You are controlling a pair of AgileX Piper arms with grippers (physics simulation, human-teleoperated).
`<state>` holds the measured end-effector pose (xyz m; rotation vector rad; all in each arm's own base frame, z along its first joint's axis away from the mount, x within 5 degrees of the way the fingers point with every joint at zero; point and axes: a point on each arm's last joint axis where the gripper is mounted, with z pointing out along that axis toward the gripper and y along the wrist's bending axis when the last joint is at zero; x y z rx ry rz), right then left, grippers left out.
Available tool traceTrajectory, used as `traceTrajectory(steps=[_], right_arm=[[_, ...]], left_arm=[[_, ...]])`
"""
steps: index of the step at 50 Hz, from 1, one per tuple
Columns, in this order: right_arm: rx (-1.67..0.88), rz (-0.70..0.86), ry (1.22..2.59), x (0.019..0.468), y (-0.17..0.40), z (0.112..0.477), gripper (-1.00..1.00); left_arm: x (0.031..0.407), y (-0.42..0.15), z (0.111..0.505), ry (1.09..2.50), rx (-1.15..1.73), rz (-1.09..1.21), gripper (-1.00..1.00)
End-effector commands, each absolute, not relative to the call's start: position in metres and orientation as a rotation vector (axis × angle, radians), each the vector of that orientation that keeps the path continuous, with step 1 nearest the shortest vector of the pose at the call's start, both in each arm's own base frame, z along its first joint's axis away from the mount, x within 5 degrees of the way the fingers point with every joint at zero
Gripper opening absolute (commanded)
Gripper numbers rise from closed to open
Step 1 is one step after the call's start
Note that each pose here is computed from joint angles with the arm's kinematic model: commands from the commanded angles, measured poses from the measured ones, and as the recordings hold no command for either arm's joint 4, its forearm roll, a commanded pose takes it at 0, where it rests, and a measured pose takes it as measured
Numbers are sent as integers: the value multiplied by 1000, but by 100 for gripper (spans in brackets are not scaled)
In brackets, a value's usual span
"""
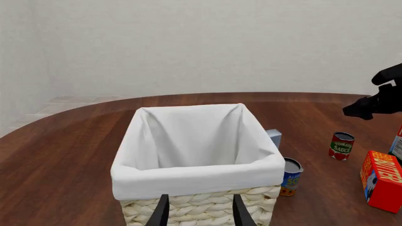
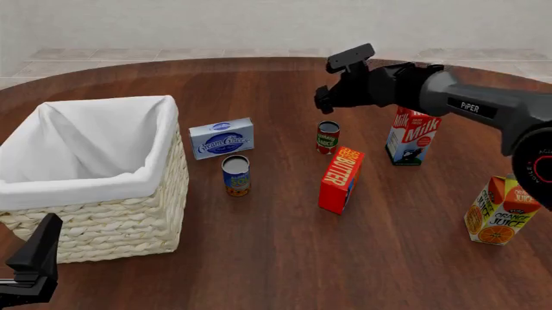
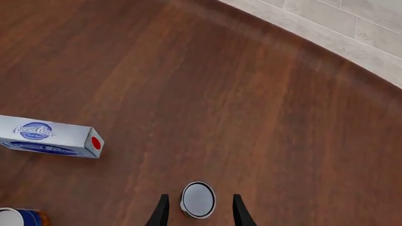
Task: Pick up the alphabet soup and the tomato sauce, and put them in the basket.
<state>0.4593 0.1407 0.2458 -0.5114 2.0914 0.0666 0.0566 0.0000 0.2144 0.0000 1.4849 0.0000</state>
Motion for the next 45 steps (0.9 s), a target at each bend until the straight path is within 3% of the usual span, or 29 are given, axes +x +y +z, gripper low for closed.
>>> traceTrajectory(steps=[1, 45], right_arm=[[-509, 57, 2110, 467, 138, 234, 100], [-519, 54, 2179, 479, 139, 196, 100]], left_arm=[[57, 0, 214, 1485, 0, 0, 100], [57, 0, 214, 1485, 0, 0, 100]])
